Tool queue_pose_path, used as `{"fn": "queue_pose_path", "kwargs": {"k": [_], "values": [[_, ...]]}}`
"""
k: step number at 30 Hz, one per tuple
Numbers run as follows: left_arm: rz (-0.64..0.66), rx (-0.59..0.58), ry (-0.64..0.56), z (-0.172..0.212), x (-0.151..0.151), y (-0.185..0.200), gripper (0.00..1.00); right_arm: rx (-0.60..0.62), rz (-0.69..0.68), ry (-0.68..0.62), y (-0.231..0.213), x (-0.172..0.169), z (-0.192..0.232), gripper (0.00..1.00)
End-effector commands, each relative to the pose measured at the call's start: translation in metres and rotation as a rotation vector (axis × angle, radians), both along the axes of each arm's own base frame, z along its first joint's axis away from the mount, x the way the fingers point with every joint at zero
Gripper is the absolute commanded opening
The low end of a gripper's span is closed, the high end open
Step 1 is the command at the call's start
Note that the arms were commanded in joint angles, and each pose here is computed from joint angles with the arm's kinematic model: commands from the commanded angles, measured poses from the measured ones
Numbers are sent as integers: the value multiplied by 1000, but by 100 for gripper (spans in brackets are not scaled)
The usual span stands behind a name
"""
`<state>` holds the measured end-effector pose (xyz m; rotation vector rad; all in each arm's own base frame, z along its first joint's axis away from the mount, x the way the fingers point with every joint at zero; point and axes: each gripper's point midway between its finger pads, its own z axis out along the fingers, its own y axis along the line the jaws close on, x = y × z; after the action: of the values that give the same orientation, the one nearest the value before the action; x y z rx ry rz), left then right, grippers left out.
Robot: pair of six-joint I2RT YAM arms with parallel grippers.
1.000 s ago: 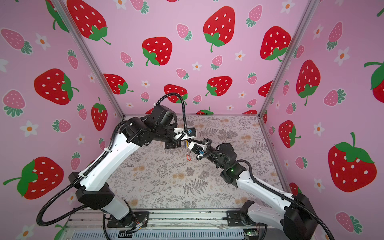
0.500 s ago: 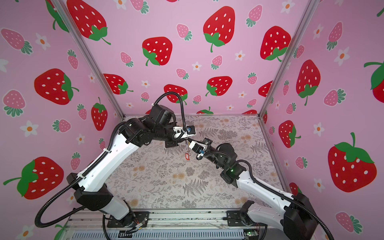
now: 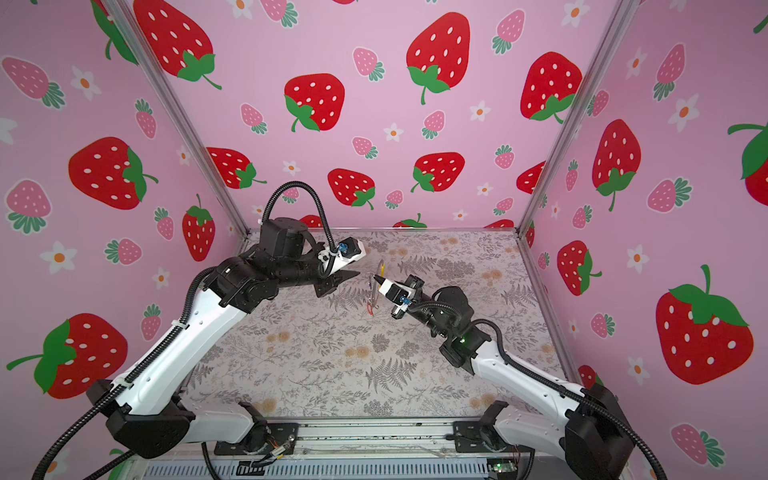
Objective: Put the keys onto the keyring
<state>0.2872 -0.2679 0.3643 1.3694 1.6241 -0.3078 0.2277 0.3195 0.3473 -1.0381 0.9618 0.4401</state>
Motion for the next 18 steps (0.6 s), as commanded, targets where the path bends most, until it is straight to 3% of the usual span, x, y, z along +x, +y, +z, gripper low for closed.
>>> {"fn": "queue_pose_path", "kwargs": {"k": [1,18], "values": [[-13,-108,30,10,1,-11,33,59,20,-28,-1,-5,19,0],[-33,-136,129,0,3,-20,20,85,37,-40,-2,-10,28,0]]}}
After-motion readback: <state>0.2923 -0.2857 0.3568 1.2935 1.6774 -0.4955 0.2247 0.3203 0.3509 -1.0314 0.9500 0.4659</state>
